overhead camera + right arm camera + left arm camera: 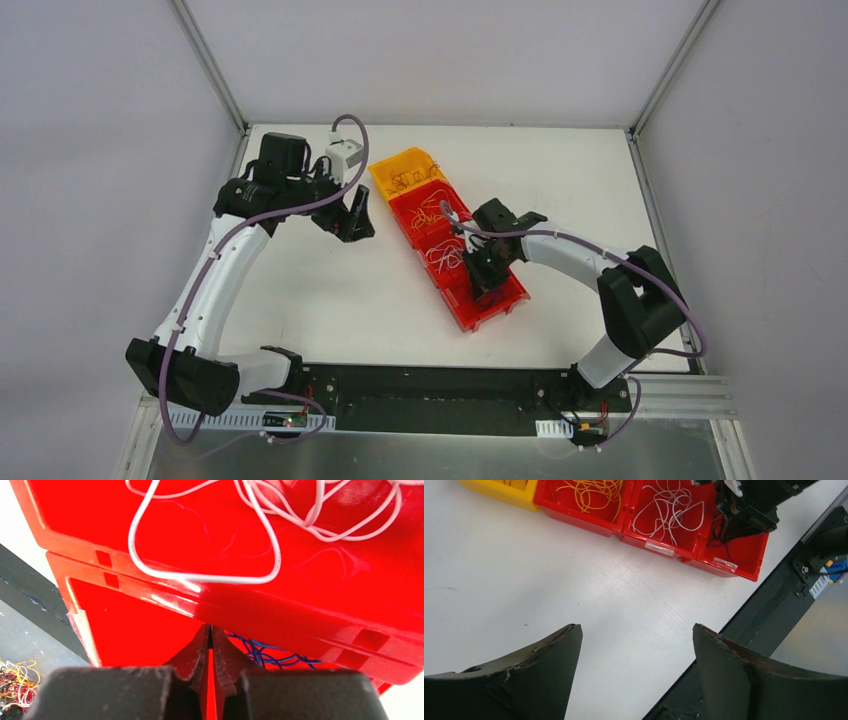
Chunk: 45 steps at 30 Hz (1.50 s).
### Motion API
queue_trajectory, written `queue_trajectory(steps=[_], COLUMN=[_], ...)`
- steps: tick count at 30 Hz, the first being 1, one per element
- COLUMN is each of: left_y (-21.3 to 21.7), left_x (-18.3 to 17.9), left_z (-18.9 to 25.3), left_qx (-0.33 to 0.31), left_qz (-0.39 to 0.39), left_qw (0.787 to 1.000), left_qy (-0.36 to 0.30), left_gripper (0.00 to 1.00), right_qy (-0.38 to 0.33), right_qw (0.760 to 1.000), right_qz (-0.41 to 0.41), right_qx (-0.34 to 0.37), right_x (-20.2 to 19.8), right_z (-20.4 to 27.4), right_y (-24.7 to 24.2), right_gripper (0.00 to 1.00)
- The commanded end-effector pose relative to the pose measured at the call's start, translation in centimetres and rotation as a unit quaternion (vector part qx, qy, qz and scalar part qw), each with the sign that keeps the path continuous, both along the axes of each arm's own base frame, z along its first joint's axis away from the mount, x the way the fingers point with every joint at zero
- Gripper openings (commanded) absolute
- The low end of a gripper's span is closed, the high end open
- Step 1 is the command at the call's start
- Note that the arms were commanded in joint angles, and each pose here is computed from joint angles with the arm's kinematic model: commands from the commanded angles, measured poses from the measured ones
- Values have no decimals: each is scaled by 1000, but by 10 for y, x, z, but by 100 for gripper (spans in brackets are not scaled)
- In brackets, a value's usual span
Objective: Untangle the cables
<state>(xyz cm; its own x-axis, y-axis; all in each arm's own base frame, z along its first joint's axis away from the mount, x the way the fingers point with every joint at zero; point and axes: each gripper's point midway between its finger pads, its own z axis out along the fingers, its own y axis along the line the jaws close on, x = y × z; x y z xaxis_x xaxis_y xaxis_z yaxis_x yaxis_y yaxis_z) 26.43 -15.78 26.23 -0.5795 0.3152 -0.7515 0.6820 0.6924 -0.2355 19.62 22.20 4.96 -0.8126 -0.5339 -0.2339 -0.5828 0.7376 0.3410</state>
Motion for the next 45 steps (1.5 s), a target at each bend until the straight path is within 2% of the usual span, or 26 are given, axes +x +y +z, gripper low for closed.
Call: queue_trajectory(steps=[1,2,3,11,16,20,23,26,29,33,37,45], left_y=[13,16,20,38,44,48,63,81,88,105,117,125], left_x=[12,13,14,18,25,44,57,56,41,23,9,3], left_z=[0,0,1,11,16,16,0,-31,-63,-101,-118,-111], left_qx=[-9,-14,-20,-67,-44,-25,13,54,50,72,66,56], left_qz=[55,66,76,131,121,131,173,217,232,254,269,288], left_qw=[998,998,997,988,991,990,982,965,950,933,925,924], left_qy=[11,16,21,50,44,52,76,137,205,243,260,245], left_gripper=[91,97,99,99,99,99,99,99,99,99,99,99], right_qy=[-20,-27,-35,-96,-108,-104,-96,-105,-114,-94,-73,-56], right_qw=[1000,999,999,992,986,978,963,946,933,919,910,906], right_qz=[6,3,-1,-35,-87,-150,-217,-280,-323,-375,-403,-414], right_qx=[18,24,29,68,93,105,127,128,107,77,71,69], right_x=[3,4,4,12,22,33,43,51,52,46,41,31], right_z=[21,27,34,104,131,137,144,144,136,120,111,94], right_y=[6,7,7,-10,-35,-56,-79,-111,-142,-177,-187,-185], right_gripper=[9,13,16,55,76,81,91,99,99,99,100,99])
